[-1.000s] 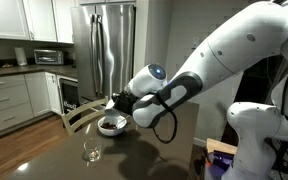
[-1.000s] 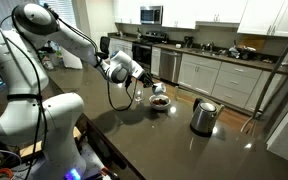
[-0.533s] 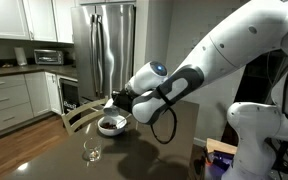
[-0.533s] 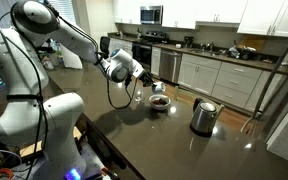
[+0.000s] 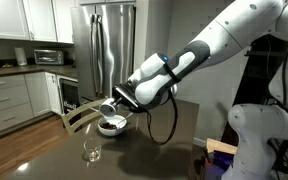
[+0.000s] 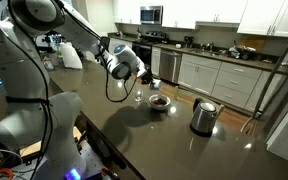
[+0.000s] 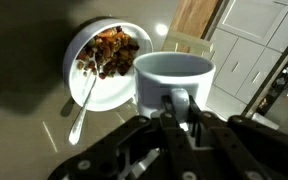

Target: Pour the contents from the white cup into the white bowl

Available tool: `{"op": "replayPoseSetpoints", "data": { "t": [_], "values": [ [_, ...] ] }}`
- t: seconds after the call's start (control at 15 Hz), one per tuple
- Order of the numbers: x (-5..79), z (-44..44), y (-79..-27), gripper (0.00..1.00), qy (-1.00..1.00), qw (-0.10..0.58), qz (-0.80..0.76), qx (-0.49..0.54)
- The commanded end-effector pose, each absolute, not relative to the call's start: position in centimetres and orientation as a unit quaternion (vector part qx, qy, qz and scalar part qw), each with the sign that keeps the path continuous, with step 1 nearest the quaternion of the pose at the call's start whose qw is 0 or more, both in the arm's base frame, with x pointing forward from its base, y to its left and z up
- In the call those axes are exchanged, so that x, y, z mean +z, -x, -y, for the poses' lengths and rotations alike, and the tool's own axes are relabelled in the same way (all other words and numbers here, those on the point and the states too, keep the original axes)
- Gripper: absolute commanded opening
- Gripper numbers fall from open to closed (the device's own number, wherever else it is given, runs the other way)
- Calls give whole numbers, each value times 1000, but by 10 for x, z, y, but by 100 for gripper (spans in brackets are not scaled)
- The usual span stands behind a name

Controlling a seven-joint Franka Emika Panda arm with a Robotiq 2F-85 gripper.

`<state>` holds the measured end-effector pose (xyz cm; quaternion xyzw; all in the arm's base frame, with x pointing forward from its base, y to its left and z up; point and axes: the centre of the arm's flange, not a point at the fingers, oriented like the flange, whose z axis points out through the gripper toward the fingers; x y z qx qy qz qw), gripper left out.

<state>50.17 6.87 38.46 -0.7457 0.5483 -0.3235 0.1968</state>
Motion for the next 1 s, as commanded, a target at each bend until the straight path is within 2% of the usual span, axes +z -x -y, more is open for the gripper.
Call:
{"op": "replayPoseSetpoints", "data": {
  "t": [0.0, 0.33, 0.93],
  "values": [
    [399, -50, -484, 4, 726, 271, -571, -271],
    [376, -29, -485, 4, 694, 342, -601, -204],
    [391, -3, -483, 4, 654, 404, -617, -170]
  ]
}}
